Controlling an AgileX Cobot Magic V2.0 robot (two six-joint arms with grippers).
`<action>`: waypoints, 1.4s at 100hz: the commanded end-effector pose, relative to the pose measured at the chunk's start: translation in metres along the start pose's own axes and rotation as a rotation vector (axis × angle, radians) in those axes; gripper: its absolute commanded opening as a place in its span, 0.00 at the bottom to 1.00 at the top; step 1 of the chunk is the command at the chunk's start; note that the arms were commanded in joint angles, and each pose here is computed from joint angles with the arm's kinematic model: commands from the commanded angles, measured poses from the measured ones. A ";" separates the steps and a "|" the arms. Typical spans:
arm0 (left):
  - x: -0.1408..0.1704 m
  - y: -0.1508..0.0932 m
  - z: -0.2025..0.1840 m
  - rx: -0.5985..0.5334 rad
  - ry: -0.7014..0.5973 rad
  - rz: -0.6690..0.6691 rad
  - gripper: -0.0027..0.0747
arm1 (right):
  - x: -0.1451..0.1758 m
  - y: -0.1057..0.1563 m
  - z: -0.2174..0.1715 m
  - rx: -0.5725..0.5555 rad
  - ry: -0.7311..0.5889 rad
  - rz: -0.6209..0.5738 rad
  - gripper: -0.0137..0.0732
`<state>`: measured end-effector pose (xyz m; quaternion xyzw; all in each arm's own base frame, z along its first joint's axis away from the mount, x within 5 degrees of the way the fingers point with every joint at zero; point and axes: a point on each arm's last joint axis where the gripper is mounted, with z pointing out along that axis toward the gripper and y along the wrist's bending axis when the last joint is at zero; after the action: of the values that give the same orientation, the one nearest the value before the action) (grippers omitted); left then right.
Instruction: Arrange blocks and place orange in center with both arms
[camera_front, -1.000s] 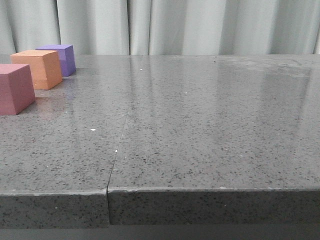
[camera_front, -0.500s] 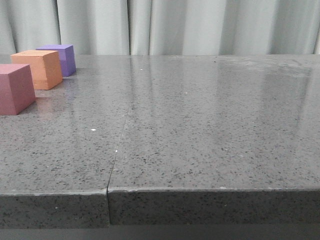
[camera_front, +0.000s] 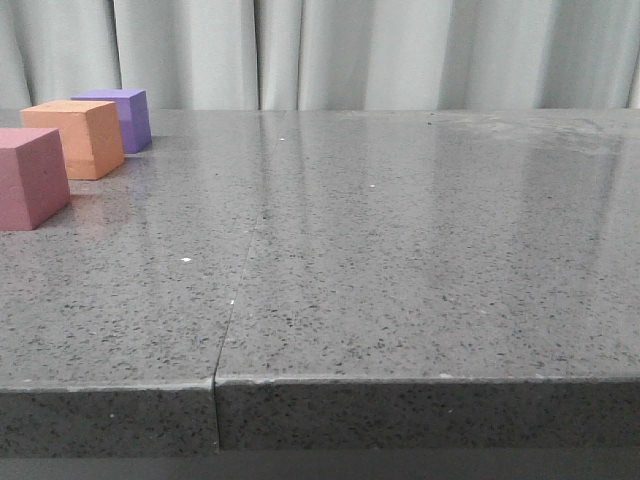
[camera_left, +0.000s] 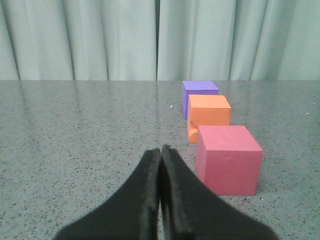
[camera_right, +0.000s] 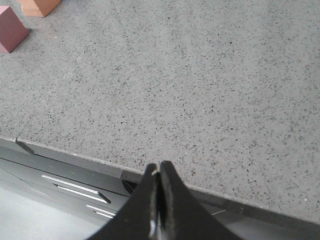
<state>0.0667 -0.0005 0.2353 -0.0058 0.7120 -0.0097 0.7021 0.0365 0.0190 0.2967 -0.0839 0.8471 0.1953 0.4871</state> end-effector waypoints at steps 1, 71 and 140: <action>-0.006 0.001 -0.003 -0.009 -0.122 -0.009 0.01 | -0.012 0.003 -0.003 -0.014 -0.083 -0.014 0.08; 0.031 0.001 -0.011 -0.008 -0.131 -0.009 0.01 | -0.012 0.003 -0.003 -0.015 -0.083 -0.013 0.08; 0.031 0.001 -0.011 -0.008 -0.131 -0.009 0.01 | -0.012 0.003 -0.003 -0.015 -0.083 -0.013 0.08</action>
<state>0.0560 -0.0001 0.2095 -0.0073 0.6888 -0.0083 0.7249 0.0365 0.0190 0.2967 -0.0839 0.8471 0.1953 0.4871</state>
